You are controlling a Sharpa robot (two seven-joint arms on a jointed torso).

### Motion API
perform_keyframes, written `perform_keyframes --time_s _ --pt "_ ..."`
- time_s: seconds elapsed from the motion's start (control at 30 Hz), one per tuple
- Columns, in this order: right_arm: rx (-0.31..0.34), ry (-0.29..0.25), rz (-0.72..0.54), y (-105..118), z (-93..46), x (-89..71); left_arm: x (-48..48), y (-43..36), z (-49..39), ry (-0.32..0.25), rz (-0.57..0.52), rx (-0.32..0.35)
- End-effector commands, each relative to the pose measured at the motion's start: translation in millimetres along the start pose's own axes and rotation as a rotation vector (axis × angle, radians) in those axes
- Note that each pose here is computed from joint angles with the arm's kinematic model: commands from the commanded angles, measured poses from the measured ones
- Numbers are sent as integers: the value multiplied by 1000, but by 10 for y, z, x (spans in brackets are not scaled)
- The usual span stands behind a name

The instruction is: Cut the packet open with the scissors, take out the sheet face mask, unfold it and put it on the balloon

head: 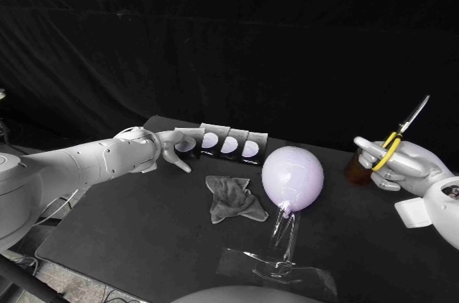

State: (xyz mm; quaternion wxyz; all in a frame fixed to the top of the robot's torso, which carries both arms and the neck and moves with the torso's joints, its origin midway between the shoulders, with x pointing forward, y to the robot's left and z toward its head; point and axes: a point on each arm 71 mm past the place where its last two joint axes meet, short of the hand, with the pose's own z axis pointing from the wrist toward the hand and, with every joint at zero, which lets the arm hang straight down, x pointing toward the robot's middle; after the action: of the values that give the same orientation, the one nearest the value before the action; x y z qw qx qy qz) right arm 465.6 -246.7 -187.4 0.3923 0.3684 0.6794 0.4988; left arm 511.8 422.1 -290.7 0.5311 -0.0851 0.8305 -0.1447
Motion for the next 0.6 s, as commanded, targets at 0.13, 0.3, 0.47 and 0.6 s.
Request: perform_keyframes --time_s 0.13,0.3,0.47,0.6 --pt "-13 17 -10 12 0 15 237 1 -1 98 33 -38" --pt "-13 17 -10 12 -2 13 277 -13 -1 84 76 -24" --pt "-13 16 -11 11 -6 9 321 -20 -2 82 99 -12" --pt "-13 15 -12 10 -8 5 339 -25 -4 75 109 -2"
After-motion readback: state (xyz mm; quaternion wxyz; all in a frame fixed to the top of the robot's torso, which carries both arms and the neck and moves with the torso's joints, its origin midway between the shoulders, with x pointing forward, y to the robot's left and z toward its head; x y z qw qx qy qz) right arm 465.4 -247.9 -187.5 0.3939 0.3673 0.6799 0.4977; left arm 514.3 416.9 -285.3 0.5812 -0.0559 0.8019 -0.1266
